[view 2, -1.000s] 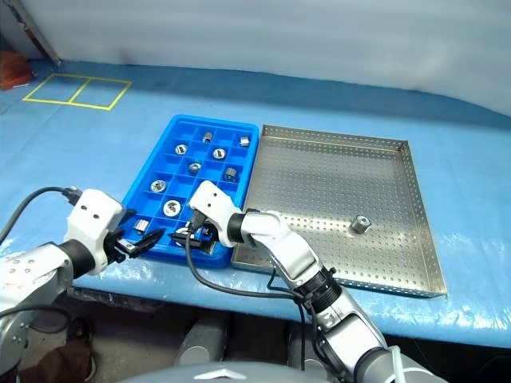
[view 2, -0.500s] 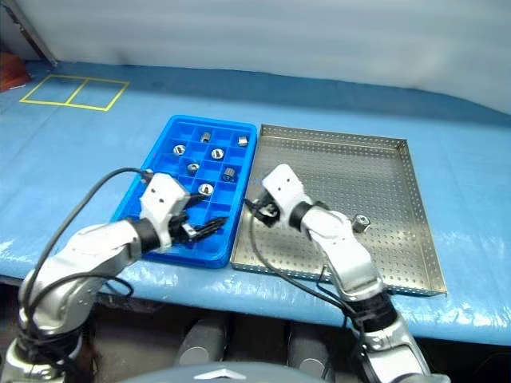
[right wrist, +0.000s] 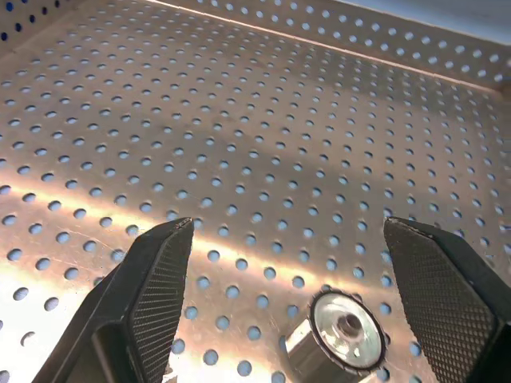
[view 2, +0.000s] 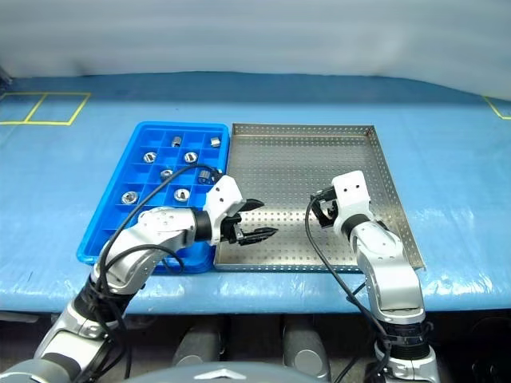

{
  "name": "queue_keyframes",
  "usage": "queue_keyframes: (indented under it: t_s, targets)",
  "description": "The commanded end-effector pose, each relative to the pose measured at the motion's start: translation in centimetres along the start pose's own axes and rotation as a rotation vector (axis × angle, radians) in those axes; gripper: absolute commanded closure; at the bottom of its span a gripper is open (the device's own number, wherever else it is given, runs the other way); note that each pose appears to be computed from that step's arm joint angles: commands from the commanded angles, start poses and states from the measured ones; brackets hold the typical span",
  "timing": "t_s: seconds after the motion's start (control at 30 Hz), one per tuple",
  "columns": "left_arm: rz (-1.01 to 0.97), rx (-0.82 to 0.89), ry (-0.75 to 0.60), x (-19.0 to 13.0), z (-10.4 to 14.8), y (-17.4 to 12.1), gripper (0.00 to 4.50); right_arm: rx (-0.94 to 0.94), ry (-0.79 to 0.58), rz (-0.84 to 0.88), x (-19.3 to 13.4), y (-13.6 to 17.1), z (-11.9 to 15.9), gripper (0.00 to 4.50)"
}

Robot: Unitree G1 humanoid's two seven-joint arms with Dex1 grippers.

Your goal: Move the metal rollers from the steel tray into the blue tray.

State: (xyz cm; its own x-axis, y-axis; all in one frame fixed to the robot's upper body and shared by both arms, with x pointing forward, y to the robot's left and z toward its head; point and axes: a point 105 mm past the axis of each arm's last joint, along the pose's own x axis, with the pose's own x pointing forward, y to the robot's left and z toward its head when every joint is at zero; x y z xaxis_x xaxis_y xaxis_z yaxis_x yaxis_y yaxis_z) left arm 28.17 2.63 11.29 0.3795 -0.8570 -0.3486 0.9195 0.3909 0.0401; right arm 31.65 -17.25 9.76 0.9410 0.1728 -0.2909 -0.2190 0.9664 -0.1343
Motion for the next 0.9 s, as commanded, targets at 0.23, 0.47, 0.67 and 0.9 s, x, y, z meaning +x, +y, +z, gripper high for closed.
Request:
queue_keyframes:
  t_s: [0.23, 0.47, 0.67, 0.9]
  targets:
    - [-0.011, 0.032, 0.014, 0.1, -0.2, -0.4, 0.71, 0.136, 0.046, -0.091, 1.4, -1.9, -2.2, 0.51]
    - [0.02, 0.014, 0.019, -0.3, -0.6, -0.3, 0.71, 0.152, 0.045, -0.092, 2.1, -2.0, -2.5, 0.91]
    - [0.043, 0.003, 0.026, -0.6, -1.0, 0.0, 0.71, 0.16, 0.032, -0.073, 2.2, -1.5, -2.0, 2.69]
    - [0.064, 0.001, 0.022, -1.4, -0.7, 0.4, 0.71, 0.125, -0.01, 0.0, 1.9, 0.0, -0.6, 2.73]
